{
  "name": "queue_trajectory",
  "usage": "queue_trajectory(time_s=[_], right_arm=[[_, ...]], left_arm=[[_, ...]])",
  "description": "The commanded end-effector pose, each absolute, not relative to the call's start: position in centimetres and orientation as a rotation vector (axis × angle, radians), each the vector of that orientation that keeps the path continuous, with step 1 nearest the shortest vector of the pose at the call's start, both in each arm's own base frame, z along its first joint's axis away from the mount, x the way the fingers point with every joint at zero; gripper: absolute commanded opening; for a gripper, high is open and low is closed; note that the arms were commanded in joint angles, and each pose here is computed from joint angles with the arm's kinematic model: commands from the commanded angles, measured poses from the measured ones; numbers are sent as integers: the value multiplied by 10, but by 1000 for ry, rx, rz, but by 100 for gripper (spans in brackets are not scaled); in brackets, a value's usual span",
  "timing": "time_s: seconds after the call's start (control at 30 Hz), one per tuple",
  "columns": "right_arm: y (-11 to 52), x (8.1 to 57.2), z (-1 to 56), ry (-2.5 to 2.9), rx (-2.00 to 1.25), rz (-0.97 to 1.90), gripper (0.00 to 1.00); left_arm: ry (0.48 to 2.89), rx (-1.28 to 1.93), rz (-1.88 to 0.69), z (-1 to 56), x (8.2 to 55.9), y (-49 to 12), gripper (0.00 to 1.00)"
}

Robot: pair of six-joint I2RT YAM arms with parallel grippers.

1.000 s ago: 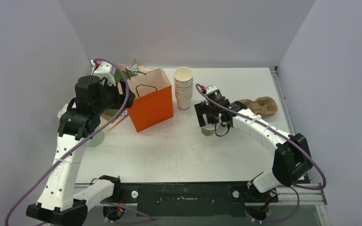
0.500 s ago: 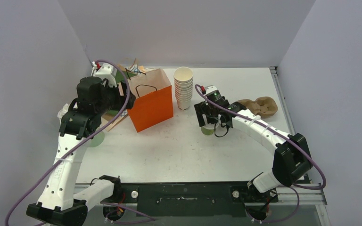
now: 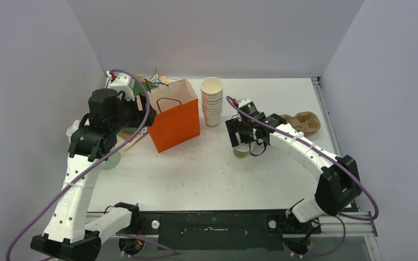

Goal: Pack the takeout coffee
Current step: Close the cup lid on the coffee cup, then pick up the coffee cup.

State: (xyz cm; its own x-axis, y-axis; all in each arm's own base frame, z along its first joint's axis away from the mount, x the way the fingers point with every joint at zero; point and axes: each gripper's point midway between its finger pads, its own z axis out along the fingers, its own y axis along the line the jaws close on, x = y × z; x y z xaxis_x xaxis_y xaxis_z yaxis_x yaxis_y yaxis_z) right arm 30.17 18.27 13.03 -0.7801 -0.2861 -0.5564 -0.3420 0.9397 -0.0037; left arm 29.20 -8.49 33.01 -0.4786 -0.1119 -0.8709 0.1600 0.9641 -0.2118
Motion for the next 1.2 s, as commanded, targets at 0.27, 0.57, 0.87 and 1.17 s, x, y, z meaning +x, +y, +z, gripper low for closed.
queue_trajectory(time_s=[0.27, 0.57, 0.87, 1.17], right_arm=[[183, 297, 166, 2434, -405, 225, 87], [186, 285, 162, 2433, -447, 280, 89], [176, 294, 188, 2352, -413, 212, 100], [177, 323, 253, 2141, -252, 281, 85]], left_arm=[[1985, 7, -286, 343, 300, -76, 69], [2002, -127, -248, 330, 317, -47, 75], [1960, -222, -261, 331, 323, -26, 91], [1780, -92, -413, 389, 307, -54, 69]])
